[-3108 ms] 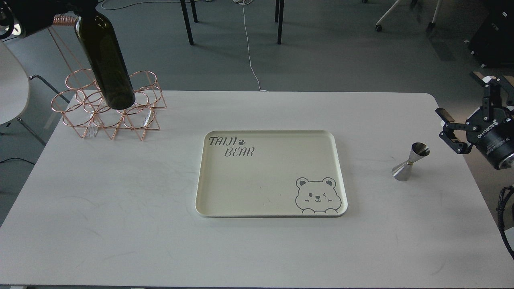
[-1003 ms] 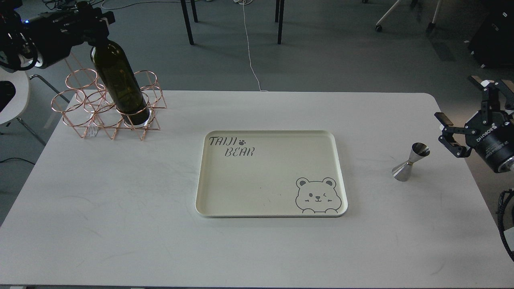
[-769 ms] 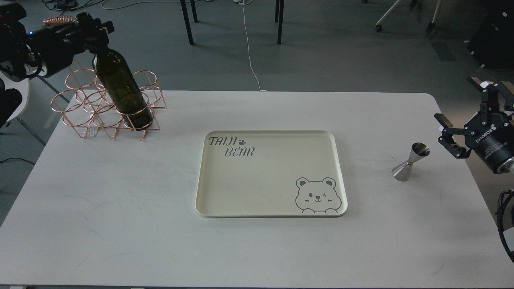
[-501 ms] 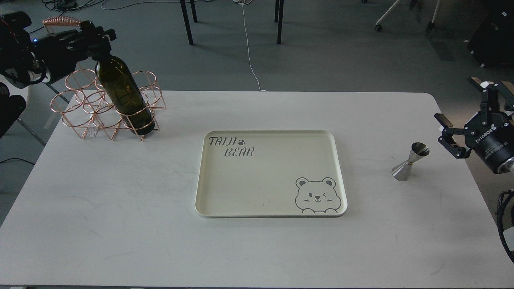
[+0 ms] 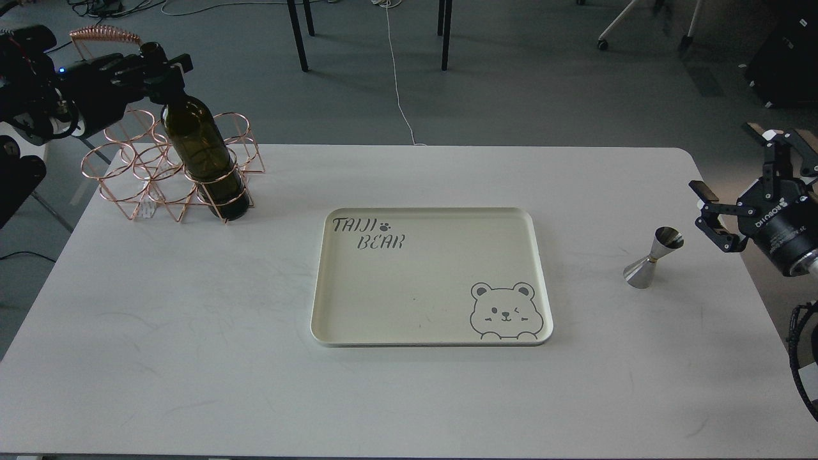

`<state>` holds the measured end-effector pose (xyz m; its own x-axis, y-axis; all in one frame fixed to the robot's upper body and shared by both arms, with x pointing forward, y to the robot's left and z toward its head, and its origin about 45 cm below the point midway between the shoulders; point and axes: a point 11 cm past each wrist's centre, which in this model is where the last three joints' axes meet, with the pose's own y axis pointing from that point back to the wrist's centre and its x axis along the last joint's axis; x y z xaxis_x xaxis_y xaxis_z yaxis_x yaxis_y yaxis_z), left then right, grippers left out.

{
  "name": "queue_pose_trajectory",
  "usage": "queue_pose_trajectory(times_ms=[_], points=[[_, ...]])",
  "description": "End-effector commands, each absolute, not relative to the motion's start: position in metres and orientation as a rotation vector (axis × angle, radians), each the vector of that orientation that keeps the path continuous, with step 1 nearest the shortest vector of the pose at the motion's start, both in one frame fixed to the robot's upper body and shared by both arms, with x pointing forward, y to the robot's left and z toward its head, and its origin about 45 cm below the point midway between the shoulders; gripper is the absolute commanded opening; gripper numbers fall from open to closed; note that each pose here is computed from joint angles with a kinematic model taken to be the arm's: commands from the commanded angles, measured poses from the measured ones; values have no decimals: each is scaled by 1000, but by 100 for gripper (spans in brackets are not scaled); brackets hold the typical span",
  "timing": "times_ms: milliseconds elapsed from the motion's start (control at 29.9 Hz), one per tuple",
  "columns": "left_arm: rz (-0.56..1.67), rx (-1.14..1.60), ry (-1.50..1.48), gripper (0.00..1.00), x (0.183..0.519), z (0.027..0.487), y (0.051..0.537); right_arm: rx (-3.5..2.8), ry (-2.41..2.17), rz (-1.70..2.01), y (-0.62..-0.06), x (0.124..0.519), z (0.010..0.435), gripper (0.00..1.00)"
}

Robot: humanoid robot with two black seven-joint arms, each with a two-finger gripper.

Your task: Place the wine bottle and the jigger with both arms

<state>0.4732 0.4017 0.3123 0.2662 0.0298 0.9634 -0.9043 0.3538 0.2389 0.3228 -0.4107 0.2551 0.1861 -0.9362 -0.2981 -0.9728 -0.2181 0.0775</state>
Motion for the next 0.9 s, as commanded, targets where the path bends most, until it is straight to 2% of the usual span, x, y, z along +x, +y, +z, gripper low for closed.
queue_pose_trajectory(times_ms=[0,67,134,267,468,568,702,869], points=[[798,1001,-1116,83,473,313,400,-2317,1879,426,-411,323,256,99],[801,990,-1117,93,473,315,398,-2317,1879,426,-411,323,256,99],[806,985,-1119,97,472,320,400,-2316,1877,427,-411,323,255,99],[809,965,-1135,98,465,338,405,-2316,1877,427,-411,323,255,99],[808,798,-1011,98,433,383,407,-2314,1880,422,-412,324,257,99],[863,602,-846,98,410,403,408,-2314,1878,418,-412,324,257,99],[905,193,-554,98,384,433,390,-2314,1877,425,-411,324,256,99],[837,-211,-272,98,382,443,338,-2285,1849,457,-399,330,246,99]])
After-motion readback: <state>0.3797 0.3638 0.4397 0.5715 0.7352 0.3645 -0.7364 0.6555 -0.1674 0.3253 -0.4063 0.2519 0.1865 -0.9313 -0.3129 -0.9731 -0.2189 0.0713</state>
